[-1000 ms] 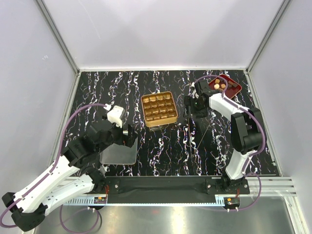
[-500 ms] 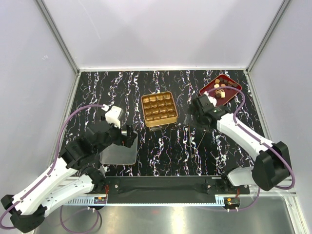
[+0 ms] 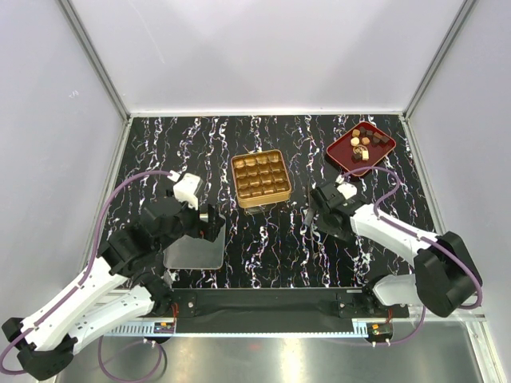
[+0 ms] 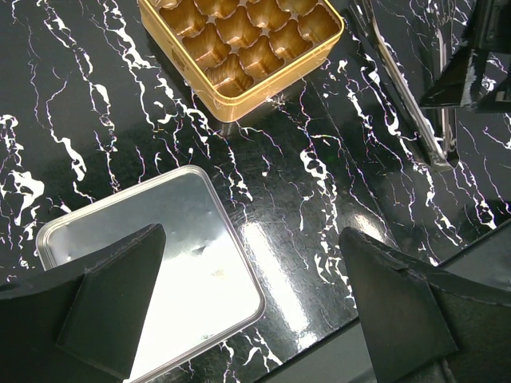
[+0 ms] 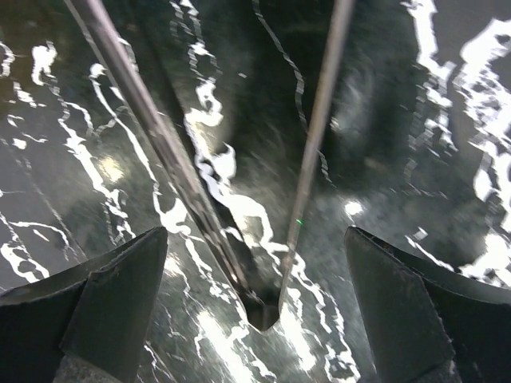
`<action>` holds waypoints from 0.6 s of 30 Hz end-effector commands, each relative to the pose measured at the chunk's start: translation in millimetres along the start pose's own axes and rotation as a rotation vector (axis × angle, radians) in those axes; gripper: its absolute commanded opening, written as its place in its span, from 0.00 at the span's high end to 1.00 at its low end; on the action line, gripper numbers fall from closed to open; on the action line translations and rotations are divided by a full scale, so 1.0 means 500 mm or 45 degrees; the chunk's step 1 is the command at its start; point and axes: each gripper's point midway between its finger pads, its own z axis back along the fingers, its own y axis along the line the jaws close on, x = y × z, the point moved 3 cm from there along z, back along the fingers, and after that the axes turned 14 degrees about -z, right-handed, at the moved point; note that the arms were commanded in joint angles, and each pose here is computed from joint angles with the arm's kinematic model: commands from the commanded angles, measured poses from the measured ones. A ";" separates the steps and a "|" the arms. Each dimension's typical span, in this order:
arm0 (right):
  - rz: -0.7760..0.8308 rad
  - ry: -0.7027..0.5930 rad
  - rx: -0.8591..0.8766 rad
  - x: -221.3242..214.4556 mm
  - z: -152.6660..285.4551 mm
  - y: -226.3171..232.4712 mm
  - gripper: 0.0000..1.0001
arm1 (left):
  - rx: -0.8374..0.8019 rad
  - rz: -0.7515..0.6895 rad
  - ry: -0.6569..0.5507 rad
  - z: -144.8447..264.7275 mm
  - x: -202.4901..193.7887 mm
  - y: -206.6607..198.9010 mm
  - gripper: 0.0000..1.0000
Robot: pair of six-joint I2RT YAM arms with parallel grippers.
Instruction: Pack the chocolate
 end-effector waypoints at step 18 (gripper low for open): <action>0.119 -0.107 0.000 0.000 -0.097 0.023 0.00 | -0.001 -0.018 -0.049 -0.006 0.020 -0.001 0.01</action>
